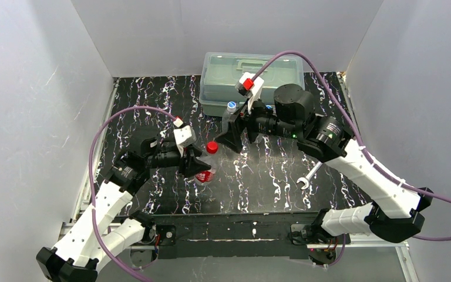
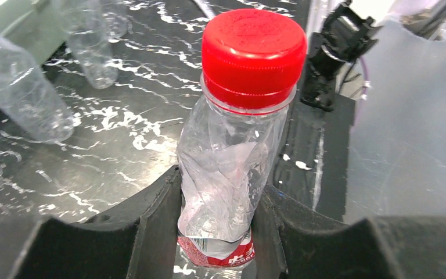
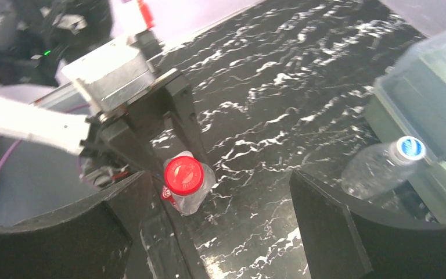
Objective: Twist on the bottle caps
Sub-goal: Screw the bottle cap onto the plastic bottle.
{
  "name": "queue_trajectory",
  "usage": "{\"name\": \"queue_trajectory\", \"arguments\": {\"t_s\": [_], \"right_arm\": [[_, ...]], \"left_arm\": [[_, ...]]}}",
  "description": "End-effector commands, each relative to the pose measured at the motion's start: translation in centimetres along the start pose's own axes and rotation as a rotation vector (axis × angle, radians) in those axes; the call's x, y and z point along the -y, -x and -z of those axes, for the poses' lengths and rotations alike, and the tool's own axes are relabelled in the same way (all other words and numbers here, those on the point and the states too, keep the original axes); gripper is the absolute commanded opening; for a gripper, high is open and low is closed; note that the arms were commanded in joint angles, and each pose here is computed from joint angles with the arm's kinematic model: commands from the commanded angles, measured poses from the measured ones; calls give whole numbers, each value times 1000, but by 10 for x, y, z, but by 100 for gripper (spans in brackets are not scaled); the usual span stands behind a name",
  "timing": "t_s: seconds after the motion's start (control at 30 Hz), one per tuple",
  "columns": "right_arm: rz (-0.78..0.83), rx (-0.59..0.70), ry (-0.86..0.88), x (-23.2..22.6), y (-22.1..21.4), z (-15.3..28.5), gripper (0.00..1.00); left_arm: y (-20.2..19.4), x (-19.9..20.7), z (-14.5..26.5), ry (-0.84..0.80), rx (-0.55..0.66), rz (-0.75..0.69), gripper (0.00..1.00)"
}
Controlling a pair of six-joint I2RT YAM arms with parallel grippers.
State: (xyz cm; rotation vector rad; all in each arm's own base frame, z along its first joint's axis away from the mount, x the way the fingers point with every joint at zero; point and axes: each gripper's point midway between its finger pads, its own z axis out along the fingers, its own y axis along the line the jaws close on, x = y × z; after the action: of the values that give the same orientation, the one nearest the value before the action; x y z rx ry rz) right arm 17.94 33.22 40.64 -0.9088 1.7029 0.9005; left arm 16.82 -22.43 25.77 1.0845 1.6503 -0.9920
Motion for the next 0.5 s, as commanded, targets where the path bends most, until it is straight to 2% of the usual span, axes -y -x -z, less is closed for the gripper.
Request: {"name": "queue_trajectory", "arguments": {"t_s": [0.0, 0.13, 0.27, 0.47], "right_arm": [[92, 30, 323, -32, 3, 10, 98], [58, 29, 483, -33, 0, 14, 94], [39, 19, 578, -42, -4, 13, 80], [13, 1, 647, -48, -15, 7, 77]], "left_arm": [[18, 30, 4, -181, 52, 16, 0], [18, 38, 4, -263, 50, 61, 0], [19, 41, 4, -287, 52, 76, 0], [19, 41, 4, -300, 54, 91, 0]]}}
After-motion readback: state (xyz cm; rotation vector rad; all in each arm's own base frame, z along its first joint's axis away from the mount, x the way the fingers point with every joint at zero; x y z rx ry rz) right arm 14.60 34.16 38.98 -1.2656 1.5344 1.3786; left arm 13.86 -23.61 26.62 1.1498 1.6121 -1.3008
